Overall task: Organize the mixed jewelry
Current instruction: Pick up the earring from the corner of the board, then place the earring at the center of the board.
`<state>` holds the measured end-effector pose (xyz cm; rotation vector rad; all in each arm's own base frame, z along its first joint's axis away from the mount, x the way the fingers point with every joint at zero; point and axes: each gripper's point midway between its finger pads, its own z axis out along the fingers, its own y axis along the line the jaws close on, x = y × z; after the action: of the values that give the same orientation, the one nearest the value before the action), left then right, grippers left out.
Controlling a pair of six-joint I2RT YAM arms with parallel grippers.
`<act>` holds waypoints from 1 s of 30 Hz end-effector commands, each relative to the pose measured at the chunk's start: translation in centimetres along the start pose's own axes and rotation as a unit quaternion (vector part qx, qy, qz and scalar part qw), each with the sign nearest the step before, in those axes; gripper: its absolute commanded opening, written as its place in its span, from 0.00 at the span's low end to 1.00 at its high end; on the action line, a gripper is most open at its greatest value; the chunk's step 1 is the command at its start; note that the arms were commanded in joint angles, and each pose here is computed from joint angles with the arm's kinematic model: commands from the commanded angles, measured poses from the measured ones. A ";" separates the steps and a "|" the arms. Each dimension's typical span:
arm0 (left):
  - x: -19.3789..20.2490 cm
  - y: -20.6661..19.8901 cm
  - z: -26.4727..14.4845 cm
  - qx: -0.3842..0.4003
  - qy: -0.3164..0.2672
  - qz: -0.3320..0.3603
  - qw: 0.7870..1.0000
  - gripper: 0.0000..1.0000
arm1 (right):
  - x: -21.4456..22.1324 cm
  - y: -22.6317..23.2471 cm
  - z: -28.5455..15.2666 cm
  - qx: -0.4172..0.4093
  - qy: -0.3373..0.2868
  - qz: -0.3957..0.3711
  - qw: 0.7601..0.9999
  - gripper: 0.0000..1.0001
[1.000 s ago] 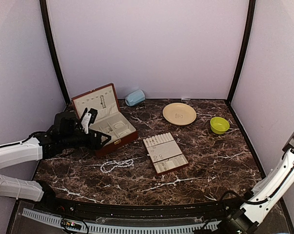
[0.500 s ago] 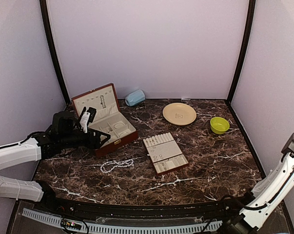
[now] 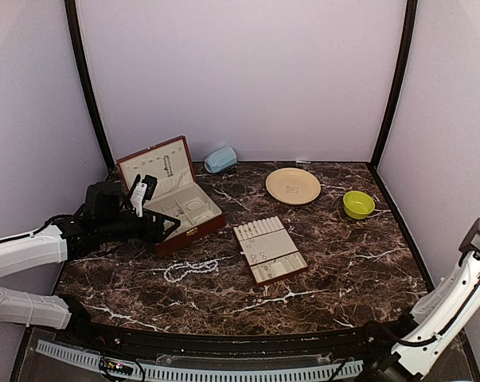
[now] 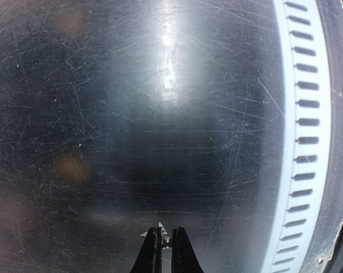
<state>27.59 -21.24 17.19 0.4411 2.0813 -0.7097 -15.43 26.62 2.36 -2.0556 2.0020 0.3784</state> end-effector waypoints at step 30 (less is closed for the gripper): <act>-1.6 -0.5 -0.5 0.014 -0.044 -0.015 0.999 0.67 | -11.1 -24.4 -2.2 0.087 -0.152 0.291 0.941 0.00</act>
<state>27.49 -21.48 17.44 0.4390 2.0785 -0.7339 6.57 33.43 7.04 -1.2128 2.3458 0.4741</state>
